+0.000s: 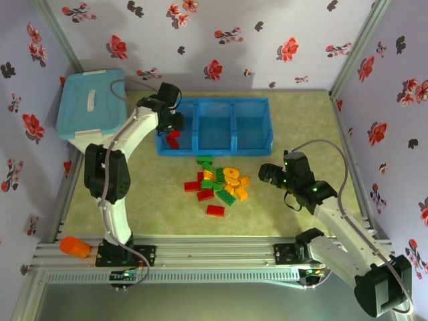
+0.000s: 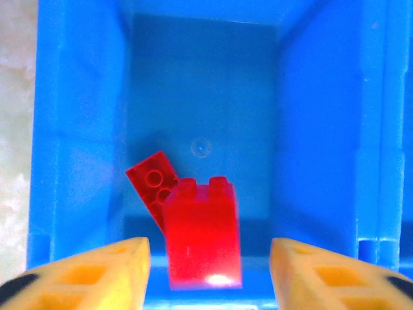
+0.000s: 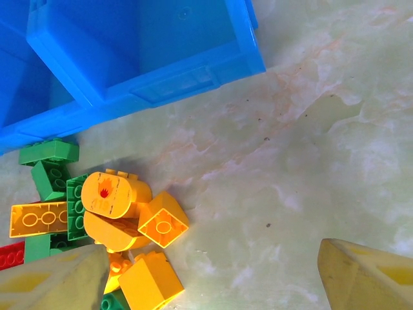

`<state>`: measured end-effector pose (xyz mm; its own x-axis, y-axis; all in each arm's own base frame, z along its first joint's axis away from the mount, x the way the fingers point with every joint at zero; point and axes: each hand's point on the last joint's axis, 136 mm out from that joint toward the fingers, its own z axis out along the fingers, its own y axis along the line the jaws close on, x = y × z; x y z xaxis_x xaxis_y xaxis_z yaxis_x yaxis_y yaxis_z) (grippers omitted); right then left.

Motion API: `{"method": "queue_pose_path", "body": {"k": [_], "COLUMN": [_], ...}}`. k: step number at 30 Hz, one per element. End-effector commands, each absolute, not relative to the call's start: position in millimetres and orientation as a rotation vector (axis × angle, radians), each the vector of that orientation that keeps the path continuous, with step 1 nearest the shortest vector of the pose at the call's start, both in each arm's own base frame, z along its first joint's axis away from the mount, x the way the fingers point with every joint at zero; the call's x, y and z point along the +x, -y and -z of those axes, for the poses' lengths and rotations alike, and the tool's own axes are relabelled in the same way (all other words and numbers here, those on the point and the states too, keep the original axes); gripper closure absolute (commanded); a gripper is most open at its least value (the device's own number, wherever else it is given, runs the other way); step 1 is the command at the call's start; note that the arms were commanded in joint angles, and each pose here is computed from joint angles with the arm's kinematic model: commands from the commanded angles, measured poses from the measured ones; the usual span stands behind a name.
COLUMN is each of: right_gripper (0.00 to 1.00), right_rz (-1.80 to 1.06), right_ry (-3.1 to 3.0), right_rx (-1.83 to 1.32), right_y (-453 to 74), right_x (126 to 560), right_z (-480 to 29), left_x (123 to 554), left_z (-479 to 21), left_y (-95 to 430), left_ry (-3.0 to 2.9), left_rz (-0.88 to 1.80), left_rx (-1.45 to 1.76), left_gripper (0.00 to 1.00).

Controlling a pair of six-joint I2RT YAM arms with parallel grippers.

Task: Sort the legos into containers by color
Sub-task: Place the lego in the container, then move the legos to the center of the table.

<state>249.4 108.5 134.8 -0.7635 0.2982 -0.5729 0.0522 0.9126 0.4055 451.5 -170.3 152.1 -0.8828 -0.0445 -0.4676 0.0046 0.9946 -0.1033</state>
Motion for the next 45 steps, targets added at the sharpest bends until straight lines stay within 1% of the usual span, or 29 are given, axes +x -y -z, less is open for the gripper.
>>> {"method": "queue_pose_path", "body": {"k": [1, 7, 14, 18, 21, 23, 26, 29, 32, 37, 45], "right_gripper": [0.15, 0.15, 0.15, 0.15, 0.16, 0.16, 0.16, 0.16, 0.16, 0.16, 0.16], "right_rz": [-0.453, -0.466, -0.481, -0.492, -0.506, -0.514, -0.514, -0.496, -0.485, -0.485, -0.475], "right_ry": [-2.418, -2.414, -2.429, -2.427, -2.426, -2.424, -2.427, -2.431, -2.437, -2.437, -2.445], "right_rx": [0.250, 0.246, 0.223, 0.225, 0.227, 0.227, 0.225, 0.218, 0.217, 0.220, 0.223], "right_y": [-104, -106, -110, -111, -114, -116, -117, -115, -113, -113, -113], "right_x": [246, 247, 245, 246, 247, 248, 247, 245, 244, 245, 245], "right_z": [-133, -134, -132, -133, -135, -136, -136, -135, -131, -128, -123], "left_x": [451, 422, 359, 320, 299, 291, 281, 272, 262, 249, 250], "left_z": [-172, -190, -176, -159, -151, -146, -137, -125, -110, -89, -68], "left_y": [173, 176, 181, 202, 227, 241, 256, 268, 275, 285, 286], "left_ry": [-2.627, -2.593, -2.616, -2.652, -2.662, -2.667, -2.689, -2.710, -2.751, -2.807, -2.845], "left_rz": [0.175, 0.202, 0.234, 0.264, 0.302, 0.326, 0.341, 0.349, 0.329, 0.292, 0.231], "left_rx": [0.001, 0.034, 0.114, 0.208, 0.277, 0.292, 0.322, 0.378, 0.434, 0.502, 0.524], "left_gripper": [0.35, 0.32, 0.29, 0.29, 0.29, 0.31, 0.36, 0.37, 0.37, 0.41, 0.45]}}
